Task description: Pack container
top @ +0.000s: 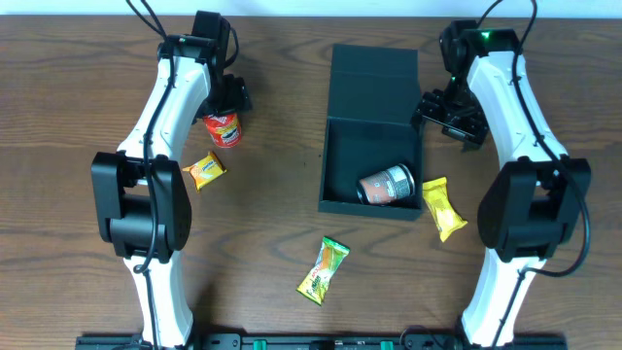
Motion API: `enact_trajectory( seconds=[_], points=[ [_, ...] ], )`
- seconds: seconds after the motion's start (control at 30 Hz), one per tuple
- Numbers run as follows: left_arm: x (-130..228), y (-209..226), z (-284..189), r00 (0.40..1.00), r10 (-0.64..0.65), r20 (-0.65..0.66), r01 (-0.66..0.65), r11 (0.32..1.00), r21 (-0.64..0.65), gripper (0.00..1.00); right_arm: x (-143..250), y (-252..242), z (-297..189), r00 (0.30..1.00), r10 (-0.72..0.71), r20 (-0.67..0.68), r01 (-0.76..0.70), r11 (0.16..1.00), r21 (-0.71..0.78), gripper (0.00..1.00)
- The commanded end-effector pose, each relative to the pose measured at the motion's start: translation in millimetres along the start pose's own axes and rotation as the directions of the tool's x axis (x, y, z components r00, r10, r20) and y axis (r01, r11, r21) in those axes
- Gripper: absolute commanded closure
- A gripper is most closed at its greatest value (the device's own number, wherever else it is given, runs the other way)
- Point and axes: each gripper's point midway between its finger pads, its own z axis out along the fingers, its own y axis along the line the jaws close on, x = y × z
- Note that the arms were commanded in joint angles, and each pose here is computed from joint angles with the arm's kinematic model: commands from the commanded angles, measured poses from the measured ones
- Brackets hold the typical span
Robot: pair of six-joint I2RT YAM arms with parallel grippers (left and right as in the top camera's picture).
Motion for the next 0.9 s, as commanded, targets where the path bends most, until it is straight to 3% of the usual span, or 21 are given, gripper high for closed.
enact_trajectory(
  seconds=[0.0, 0.2, 0.3, 0.67, 0.77, 0.87],
  points=[
    [-11.3, 0.0, -8.2, 0.999, 0.021, 0.050, -0.021, 1.000, -0.005, 0.09, 4.4, 18.6, -2.6, 0.999, -0.040, -0.013, 0.039, 0.997, -0.064, 0.13],
    [-12.3, -1.1, -8.2, 0.998, 0.020, 0.054, -0.020, 1.000, 0.001, 0.34, 14.5, 44.8, -5.1, 0.997, -0.068, -0.042, 0.060, 0.984, -0.167, 0.12],
    [-11.8, -0.9, -8.2, 0.998, 0.020, 0.052, -0.020, 1.000, 0.000, 0.28, 12.8, 45.4, -4.5, 0.997, -0.078, -0.016, 0.075, 0.987, -0.142, 0.13],
    [-10.0, 0.0, -8.1, 0.999, 0.029, 0.045, -0.029, 1.000, -0.004, 0.29, -5.1, -40.0, -10.0, 0.999, 0.040, 0.024, -0.043, 0.986, 0.160, 0.22],
    [-10.1, 0.1, -8.1, 0.999, 0.029, 0.045, -0.029, 1.000, -0.005, 0.17, -5.2, -61.9, -11.8, 0.997, 0.081, 0.017, -0.083, 0.972, 0.221, 0.30],
    [-10.1, 0.1, -8.1, 0.999, 0.029, 0.045, -0.029, 1.000, -0.005, 0.14, -1.5, -56.2, -10.4, 0.997, 0.082, -0.003, -0.080, 0.977, 0.196, 0.32]
  ],
)
